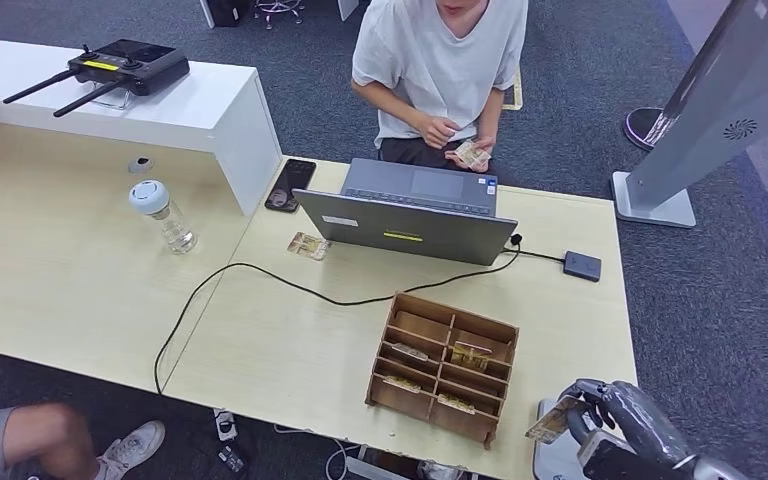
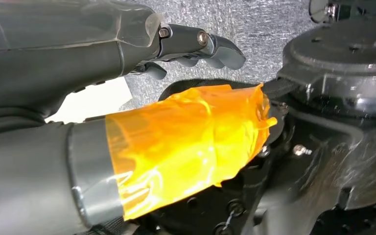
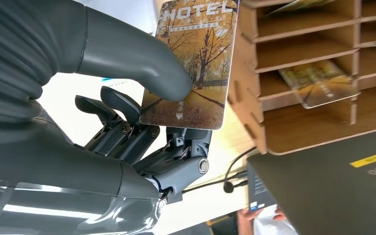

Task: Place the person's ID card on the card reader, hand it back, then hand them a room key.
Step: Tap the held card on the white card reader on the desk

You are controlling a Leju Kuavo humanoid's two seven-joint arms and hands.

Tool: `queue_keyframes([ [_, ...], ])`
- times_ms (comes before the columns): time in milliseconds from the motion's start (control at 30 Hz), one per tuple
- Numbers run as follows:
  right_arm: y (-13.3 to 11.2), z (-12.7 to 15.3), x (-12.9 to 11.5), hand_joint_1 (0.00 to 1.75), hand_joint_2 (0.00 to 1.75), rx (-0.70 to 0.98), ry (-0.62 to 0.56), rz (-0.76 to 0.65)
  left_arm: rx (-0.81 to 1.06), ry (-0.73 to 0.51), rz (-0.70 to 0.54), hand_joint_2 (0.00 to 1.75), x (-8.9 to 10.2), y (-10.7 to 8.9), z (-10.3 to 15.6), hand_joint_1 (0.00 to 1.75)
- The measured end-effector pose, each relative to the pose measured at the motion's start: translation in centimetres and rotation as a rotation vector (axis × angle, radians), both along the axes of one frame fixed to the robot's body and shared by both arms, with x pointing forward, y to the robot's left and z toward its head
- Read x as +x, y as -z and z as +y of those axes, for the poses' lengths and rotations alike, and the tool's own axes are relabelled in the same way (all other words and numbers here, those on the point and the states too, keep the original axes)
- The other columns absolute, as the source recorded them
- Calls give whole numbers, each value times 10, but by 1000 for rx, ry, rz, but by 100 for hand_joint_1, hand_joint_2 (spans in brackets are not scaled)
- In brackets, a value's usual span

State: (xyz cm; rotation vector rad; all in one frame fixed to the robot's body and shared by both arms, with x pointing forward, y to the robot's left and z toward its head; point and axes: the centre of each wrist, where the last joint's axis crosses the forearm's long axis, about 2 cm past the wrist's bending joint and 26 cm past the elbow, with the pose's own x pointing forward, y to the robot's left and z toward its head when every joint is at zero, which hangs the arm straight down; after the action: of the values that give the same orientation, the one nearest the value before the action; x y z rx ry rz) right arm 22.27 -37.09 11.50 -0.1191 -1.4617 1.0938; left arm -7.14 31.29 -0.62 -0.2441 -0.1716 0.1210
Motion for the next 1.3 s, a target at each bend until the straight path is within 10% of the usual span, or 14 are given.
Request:
queue_keyframes([
  [1033,6,-8,15,175,175,-250,-1,67,-83,93,11,0,-5,2,14,0],
  [1167,2,-3,28,175,175,-291,-4,66,76,265,138,0,34,22,8,0],
  [1300,2,8,34,175,175,-319,2,67,351,775,9,0,99,33,-18,0],
])
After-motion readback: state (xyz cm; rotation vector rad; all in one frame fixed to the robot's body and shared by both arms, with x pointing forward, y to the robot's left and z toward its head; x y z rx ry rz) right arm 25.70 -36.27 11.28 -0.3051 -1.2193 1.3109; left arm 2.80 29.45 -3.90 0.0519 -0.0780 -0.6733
